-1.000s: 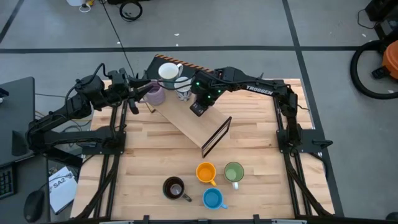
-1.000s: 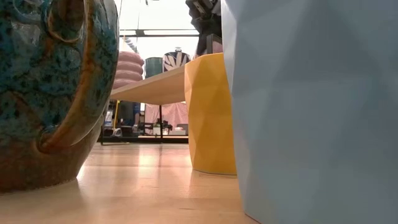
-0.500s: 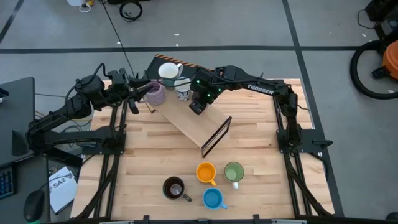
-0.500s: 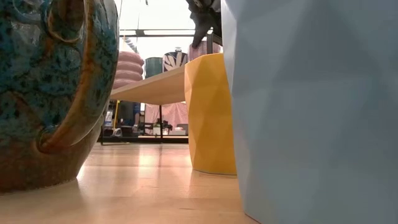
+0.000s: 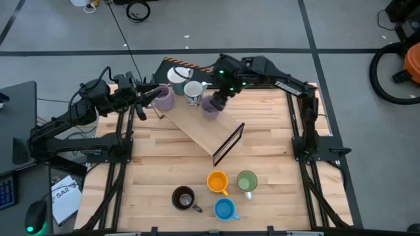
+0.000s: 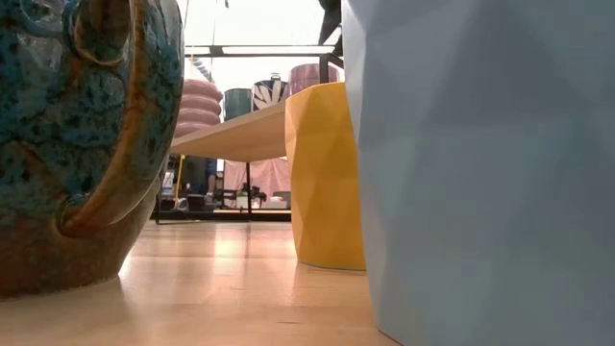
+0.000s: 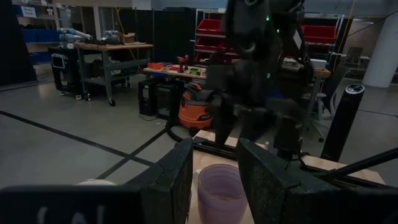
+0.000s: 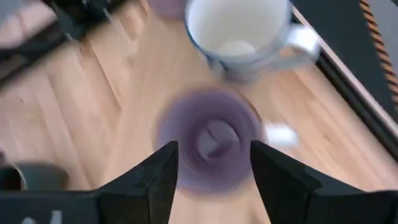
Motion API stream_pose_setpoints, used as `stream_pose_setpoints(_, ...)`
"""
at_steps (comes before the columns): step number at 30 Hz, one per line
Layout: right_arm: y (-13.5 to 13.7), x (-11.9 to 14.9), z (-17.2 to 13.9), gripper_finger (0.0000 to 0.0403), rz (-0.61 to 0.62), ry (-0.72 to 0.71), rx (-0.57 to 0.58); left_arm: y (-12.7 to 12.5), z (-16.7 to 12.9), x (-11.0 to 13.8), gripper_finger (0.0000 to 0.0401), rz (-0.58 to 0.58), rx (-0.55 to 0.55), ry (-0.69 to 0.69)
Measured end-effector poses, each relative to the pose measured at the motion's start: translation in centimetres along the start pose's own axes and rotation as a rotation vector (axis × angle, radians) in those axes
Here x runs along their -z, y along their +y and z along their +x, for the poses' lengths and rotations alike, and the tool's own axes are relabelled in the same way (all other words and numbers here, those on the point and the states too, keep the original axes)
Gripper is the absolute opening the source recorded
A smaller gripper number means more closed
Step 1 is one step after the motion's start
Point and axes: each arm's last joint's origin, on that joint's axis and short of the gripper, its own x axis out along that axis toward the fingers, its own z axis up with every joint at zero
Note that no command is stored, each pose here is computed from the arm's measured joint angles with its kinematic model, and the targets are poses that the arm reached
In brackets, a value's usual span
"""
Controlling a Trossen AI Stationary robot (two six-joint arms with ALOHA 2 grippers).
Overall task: Place coffee mugs
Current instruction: Put the purple patterned mug on the shelf
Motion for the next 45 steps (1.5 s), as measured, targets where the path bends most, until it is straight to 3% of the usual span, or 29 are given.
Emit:
stream_pose_setpoints(5, 0.0, 1.9, -1.9, 0.0232, -0.065, 0.061, 0.159, 0.0, 0.0, 0.0, 0.0133, 0.0, 0.0, 0.001)
stream_pose_setpoints(10, 1.4, 2.8, -2.4, 0.0263, -0.116, 0.021, 0.164, 0.0, 0.0, 0.0, 0.0133, 0.005, 0.0, 0.001)
stream_pose_setpoints(16, 1.7, 5.1, 1.7, 0.0297, -0.092, 0.09, 0.175, 0.0, 0.0, 0.0, 0.0133, 0.011, 0.0, 0.003)
stream_pose_setpoints(20, 1.8, 6.7, 4.5, 0.0311, -0.027, 0.048, 0.166, 0.0, 0.0, 0.1, 0.0133, 0.011, 0.0, 0.007)
stream_pose_setpoints(30, 1.7, 8.3, 8.6, 0.0313, 0.112, -0.095, 0.213, 0.0, 0.0, 0.1, 0.0133, -0.005, -0.001, 0.01)
stream_pose_setpoints(45, 0.7, 7.5, 8.9, 0.0311, 0.119, -0.151, 0.228, 0.0, 0.0, 0.1, 0.0133, -0.008, -0.001, 0.009)
